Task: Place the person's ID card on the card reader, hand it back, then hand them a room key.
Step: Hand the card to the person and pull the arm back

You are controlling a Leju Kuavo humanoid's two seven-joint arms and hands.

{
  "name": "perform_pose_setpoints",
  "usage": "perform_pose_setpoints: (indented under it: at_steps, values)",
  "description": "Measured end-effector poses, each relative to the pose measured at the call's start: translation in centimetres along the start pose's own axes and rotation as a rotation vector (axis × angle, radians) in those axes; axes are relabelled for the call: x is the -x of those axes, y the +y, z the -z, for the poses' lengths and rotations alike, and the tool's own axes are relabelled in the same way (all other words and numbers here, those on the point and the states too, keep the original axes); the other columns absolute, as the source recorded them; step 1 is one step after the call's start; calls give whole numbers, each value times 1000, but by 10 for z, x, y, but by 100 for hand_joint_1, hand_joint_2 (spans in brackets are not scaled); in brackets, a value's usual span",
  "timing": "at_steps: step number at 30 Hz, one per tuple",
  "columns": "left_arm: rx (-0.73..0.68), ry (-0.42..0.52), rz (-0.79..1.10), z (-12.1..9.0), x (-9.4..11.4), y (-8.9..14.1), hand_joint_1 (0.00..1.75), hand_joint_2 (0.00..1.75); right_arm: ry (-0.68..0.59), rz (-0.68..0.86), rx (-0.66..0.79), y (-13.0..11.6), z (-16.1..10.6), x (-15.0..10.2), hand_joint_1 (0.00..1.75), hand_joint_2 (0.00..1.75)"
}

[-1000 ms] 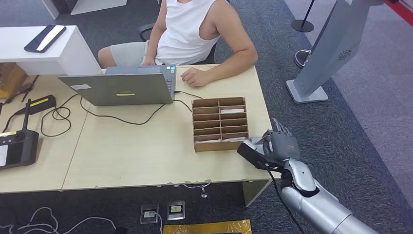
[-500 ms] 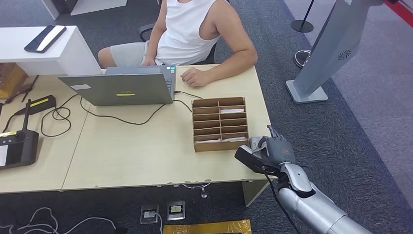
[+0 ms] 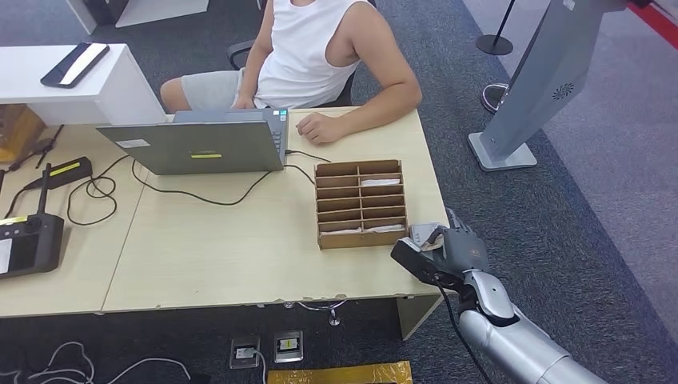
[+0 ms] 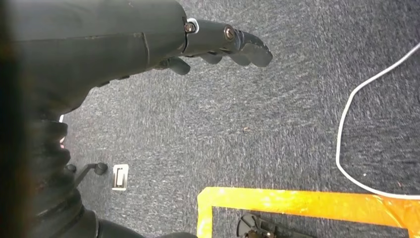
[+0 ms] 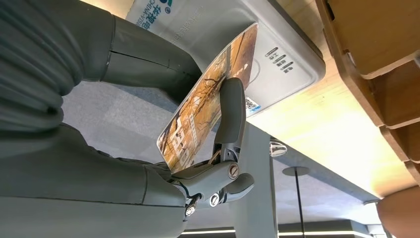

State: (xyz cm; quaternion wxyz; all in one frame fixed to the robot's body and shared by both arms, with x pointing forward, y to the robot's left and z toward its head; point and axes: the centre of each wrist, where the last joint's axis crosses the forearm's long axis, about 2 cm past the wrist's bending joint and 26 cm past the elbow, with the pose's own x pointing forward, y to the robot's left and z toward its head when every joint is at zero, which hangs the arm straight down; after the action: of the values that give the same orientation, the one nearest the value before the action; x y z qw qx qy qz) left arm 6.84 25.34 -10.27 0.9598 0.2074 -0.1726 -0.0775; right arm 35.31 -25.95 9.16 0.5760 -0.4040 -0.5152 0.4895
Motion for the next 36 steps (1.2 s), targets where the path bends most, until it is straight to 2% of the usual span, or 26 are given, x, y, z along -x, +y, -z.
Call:
perform_pose_setpoints:
  at_steps: [8,12,21,28,33,36]
  values:
    - [1,-1,2,0,0,0,0,175,0,11,30,-2,1,2,175,175]
    - [-2,-1,3,0,0,0,0,175,1,-12,88,-15,8,5,175,175]
    - [-3,-2,5,0,0,0,0,175,-1,-58,282,-92,32,-2,175,175]
    - [0,-7,18,0,0,-1,0,175,-55,-95,423,-166,44,-28,175,175]
    - [1,-11,22,0,-3,0,0,175,-102,-146,480,-201,45,-48,175,175]
    - [0,-13,22,0,-4,0,0,175,-121,-153,500,-211,43,-56,175,175]
